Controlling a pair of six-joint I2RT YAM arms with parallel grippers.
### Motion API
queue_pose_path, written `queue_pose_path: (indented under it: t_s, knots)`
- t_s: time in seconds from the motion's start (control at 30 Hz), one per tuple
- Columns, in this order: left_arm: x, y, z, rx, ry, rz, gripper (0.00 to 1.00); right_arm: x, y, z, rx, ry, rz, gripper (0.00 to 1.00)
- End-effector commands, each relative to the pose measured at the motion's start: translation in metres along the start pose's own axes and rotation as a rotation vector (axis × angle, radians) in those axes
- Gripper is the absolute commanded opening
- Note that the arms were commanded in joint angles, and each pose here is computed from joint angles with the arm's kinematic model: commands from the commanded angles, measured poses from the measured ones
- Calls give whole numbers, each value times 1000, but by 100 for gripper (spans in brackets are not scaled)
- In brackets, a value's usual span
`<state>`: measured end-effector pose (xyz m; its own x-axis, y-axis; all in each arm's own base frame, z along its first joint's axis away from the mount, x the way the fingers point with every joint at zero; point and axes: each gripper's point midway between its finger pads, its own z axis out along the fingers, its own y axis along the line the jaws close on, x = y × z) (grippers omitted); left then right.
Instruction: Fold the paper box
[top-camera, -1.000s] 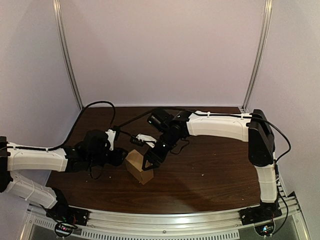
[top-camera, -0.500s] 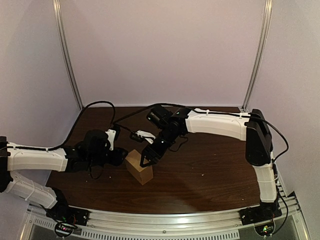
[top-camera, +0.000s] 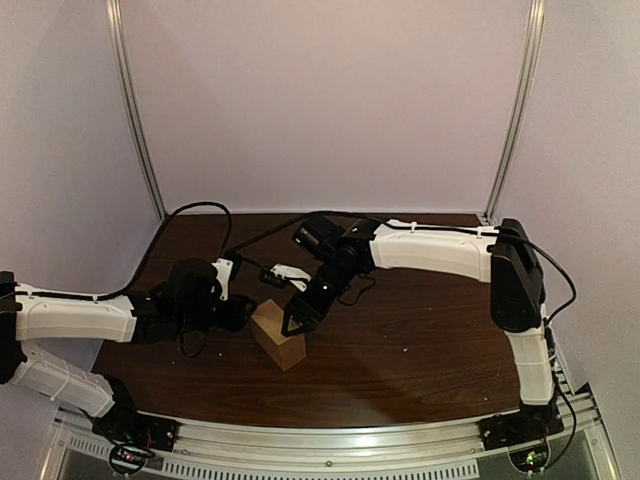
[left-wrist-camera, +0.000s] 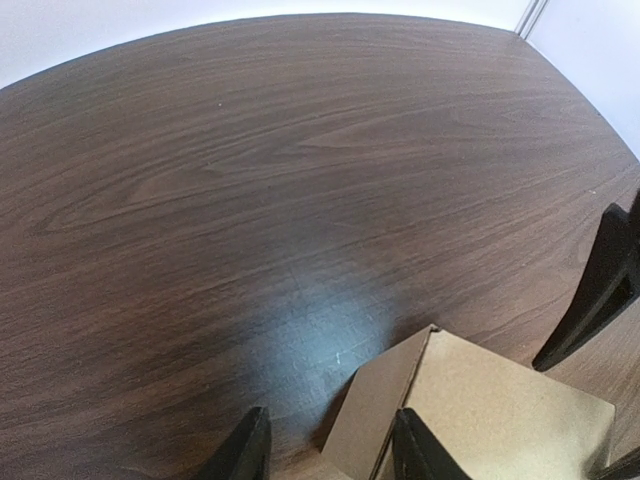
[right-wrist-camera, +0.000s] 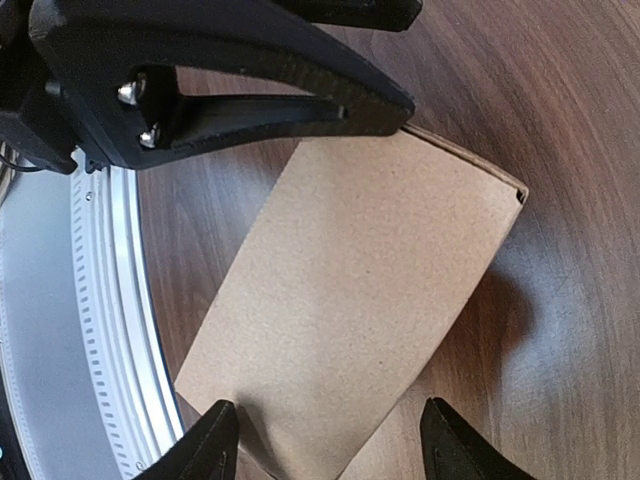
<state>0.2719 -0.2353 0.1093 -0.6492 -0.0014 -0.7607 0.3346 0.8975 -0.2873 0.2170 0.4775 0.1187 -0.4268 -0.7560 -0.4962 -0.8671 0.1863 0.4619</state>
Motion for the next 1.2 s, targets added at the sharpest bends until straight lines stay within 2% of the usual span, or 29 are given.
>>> queue_pose_path:
  t_s: [0.0, 0.1, 0.23, 0.4, 0.5, 0.63, 0.8, 0.83, 0.87, 0.9, 0.93, 1.0, 1.07, 1.1, 1.17]
  knots:
    - [37, 19, 5, -70, 131, 50, 44, 70, -59, 30, 280, 230, 7, 62]
    - [39, 21, 6, -76, 134, 52, 44, 91, -75, 35, 346, 274, 3, 61]
    - [43, 23, 9, -83, 142, 54, 44, 101, -82, 37, 385, 268, -7, 61]
    - [35, 17, 10, -65, 129, 71, 44, 76, -72, 22, 377, 210, -31, 61]
    - [4, 6, 5, -71, 83, 130, 46, 35, -50, -9, 319, 97, -76, 62]
    - [-65, -17, -8, -89, -6, 214, 51, -15, -20, -74, 274, -38, -135, 65]
    - [-126, -36, -34, -107, -83, 273, 57, -41, -16, -156, 311, -177, -127, 71]
    - [-133, -38, -40, -110, -91, 279, 59, -41, -19, -174, 346, -200, -127, 74]
    - [-138, -38, -47, -114, -92, 283, 61, -40, -21, -191, 376, -223, -129, 86]
    - [-145, -38, -57, -115, -104, 283, 74, -39, -24, -208, 415, -249, -127, 98]
    - [-151, -38, -68, -121, -120, 280, 95, -38, -28, -231, 475, -293, -120, 99]
    - [-161, -32, -88, -145, -159, 263, 97, -39, -36, -289, 634, -436, -103, 100]
    - [-165, -17, -105, -211, -198, 236, 98, -25, -57, -333, 830, -542, -4, 100]
    - [-163, -8, -109, -251, -207, 232, 97, -10, -76, -355, 989, -568, 87, 100]
    - [-157, 12, -112, -343, -200, 241, 97, 11, -97, -368, 1159, -560, 111, 100]
